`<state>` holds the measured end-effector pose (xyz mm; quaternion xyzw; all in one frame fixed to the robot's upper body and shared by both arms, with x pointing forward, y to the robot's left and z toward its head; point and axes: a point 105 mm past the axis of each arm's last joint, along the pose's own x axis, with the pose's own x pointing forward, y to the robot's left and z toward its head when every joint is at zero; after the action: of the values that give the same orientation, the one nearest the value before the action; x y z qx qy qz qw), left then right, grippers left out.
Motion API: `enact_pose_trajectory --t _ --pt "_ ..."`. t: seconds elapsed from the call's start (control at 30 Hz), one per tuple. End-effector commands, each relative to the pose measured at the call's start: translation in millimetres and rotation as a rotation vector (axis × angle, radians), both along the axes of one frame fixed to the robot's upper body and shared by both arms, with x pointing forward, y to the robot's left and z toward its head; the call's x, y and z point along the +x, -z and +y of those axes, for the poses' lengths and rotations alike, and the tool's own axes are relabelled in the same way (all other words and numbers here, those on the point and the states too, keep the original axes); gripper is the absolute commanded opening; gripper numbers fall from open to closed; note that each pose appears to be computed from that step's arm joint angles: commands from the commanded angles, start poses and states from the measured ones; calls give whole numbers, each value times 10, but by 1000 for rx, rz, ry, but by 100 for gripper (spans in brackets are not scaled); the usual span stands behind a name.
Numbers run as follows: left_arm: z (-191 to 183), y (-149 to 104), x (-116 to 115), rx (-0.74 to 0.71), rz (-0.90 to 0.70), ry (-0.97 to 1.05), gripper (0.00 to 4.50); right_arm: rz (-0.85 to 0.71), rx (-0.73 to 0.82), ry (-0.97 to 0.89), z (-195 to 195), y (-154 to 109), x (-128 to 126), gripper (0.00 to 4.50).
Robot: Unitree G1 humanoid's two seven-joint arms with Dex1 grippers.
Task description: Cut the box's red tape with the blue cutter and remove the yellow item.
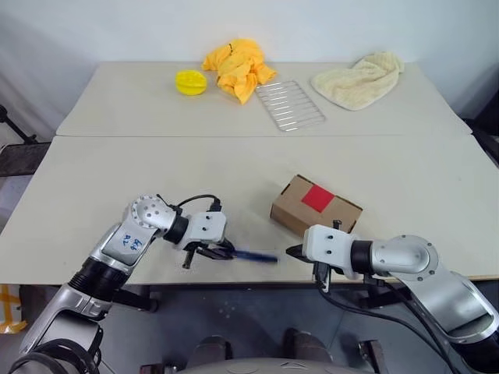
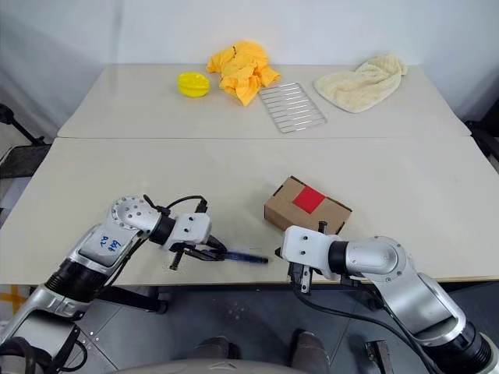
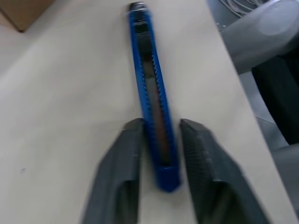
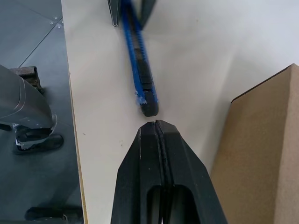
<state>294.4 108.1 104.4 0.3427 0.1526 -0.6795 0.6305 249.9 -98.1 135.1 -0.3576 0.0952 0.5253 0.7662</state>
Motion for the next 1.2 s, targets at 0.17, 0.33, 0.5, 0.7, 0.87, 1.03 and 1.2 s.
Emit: enact_pose_trajectory --t 0.17,0.33,0.5,0.7,0.87,1.03,1.2 --pt "60 389 -95 109 99 -15 55 -55 8 -11 6 -139 15 0" --pt "82 371 -37 124 46 -31 55 -59 22 -22 55 -159 29 0" --pt "148 316 26 135 -42 -73 55 -53 57 -43 148 -191 47 0" --pt "210 321 -95 159 -66 -96 55 25 106 -75 305 -146 31 0" --pt "246 376 -201 194 -76 -115 55 90 56 -147 410 39 -16 0" --pt "253 386 -266 196 -59 -125 55 94 10 -187 428 162 1 0" --pt "252 381 -276 197 -56 -133 55 88 -16 -201 420 220 28 0"
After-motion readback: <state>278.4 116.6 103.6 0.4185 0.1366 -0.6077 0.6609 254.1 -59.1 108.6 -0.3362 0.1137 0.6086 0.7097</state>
